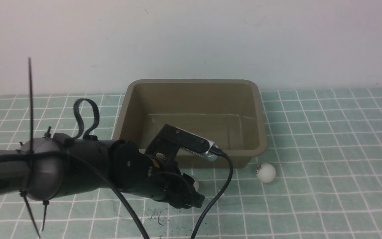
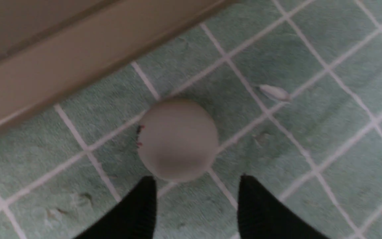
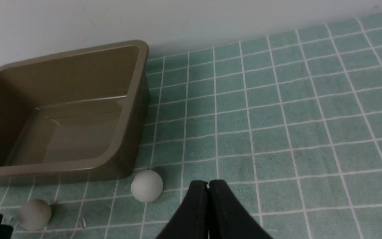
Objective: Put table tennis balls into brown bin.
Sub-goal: 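Reach for and grasp a ping pong ball on the table beside the basket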
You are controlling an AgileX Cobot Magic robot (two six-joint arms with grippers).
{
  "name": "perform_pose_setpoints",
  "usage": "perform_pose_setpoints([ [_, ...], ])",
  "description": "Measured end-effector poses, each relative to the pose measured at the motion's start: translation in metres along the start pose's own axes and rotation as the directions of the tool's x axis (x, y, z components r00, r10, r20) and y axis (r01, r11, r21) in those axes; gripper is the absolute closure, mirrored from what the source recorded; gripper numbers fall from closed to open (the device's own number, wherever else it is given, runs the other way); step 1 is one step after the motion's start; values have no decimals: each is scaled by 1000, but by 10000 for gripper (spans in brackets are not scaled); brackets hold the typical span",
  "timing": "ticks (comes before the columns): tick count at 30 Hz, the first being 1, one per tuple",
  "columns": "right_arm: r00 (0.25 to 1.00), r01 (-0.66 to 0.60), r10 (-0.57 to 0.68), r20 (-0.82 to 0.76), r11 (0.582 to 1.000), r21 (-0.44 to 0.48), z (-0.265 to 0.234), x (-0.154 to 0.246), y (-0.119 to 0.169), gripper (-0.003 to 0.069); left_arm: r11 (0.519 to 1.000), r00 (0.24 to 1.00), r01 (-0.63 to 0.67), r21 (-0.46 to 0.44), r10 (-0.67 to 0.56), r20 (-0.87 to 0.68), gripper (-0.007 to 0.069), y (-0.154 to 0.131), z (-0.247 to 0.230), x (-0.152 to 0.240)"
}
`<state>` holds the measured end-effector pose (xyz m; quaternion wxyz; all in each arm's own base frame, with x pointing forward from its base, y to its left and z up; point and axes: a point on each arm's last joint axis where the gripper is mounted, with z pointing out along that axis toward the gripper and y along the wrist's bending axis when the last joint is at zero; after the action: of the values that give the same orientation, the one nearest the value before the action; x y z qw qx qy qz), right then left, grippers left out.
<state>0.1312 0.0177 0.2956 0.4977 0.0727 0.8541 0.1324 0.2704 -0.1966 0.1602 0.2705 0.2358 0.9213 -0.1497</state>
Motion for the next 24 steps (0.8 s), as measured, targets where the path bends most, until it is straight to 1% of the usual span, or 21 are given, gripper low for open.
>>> perform_pose_setpoints([
  [3, 1000, 3, -3, 3, 1000, -15, 1, -1, 1, 669, 1000, 1000, 12, -22, -12, 11, 131, 3, 14, -1],
  [5, 1000, 1, 0, 17, 1000, -20, 1, -2, 2, 669, 999, 1000, 16, -29, -16, 19, 88, 4, 20, -2],
  [7, 999, 0, 1, 33, 1000, -22, 1, -3, 2, 669, 999, 1000, 18, -37, -17, 25, 60, 6, 27, -4],
  [8, 999, -1, 2, 34, 1000, -22, 2, -4, 2, 669, 999, 1000, 18, -38, -17, 25, 60, 6, 29, -4],
  [10, 1000, -8, 9, 29, 1000, -23, 3, -4, 2, 669, 999, 1000, 18, -39, -17, 25, 64, 6, 32, -5],
  [11, 1000, -13, 13, 12, 1000, -21, 6, -4, 2, 669, 999, 1000, 18, -41, -18, 17, 97, 6, 37, -5],
  [12, 1000, -14, 14, -19, 1000, -15, 11, -4, 2, 669, 999, 1000, 20, -40, -19, 9, 150, 6, 39, -4],
  [13, 999, -10, 9, -33, 1000, -12, 13, -5, 2, 669, 999, 1000, 19, -40, -18, 7, 186, 6, 40, -4],
  [14, 998, -2, 2, -66, 1000, -7, 17, -5, 2, 669, 999, 1000, 19, -36, -19, -1, 264, 6, 40, -4],
  [15, 995, 14, -14, -102, 1000, -5, 21, -6, 3, 669, 999, 1000, 18, -29, -19, -17, 288, 6, 39, -3],
  [16, 992, 22, -22, -123, 1000, -4, 23, -6, 3, 669, 1000, 1000, 18, -26, -19, -24, 286, 5, 39, -3],
  [17, 981, 65, -65, -181, 998, -9, 30, -12, 5, 669, 1000, 998, 17, 2, -16, -68, 273, 2, 32, -2],
  [19, 968, 91, -92, -234, 996, -16, 37, -14, 7, 667, 1000, 996, 14, 21, -12, -94, 273, -1, 25, -1],
  [20, 948, 112, -117, -297, 993, -32, 49, -20, 9, 664, 999, 994, 9, 53, -3, -108, 273, -6, 7, -4],
  [22, 927, 128, -142, -348, 990, -64, 63, -23, 12, 659, 997, 997, -1, 74, 7, -72, 273, -10, -14, -12],
  [23, 910, 148, -172, -377, 985, -91, 74, -24, 15, 656, 996, 1000, -13, 87, 14, -19, 273, -14, -36, -20],
  [24, 899, 164, -195, -392, 980, -112, 82, -23, 18, 652, 996, 1000, -12, 90, 11, 7, 273, -14, -45, -23],
])
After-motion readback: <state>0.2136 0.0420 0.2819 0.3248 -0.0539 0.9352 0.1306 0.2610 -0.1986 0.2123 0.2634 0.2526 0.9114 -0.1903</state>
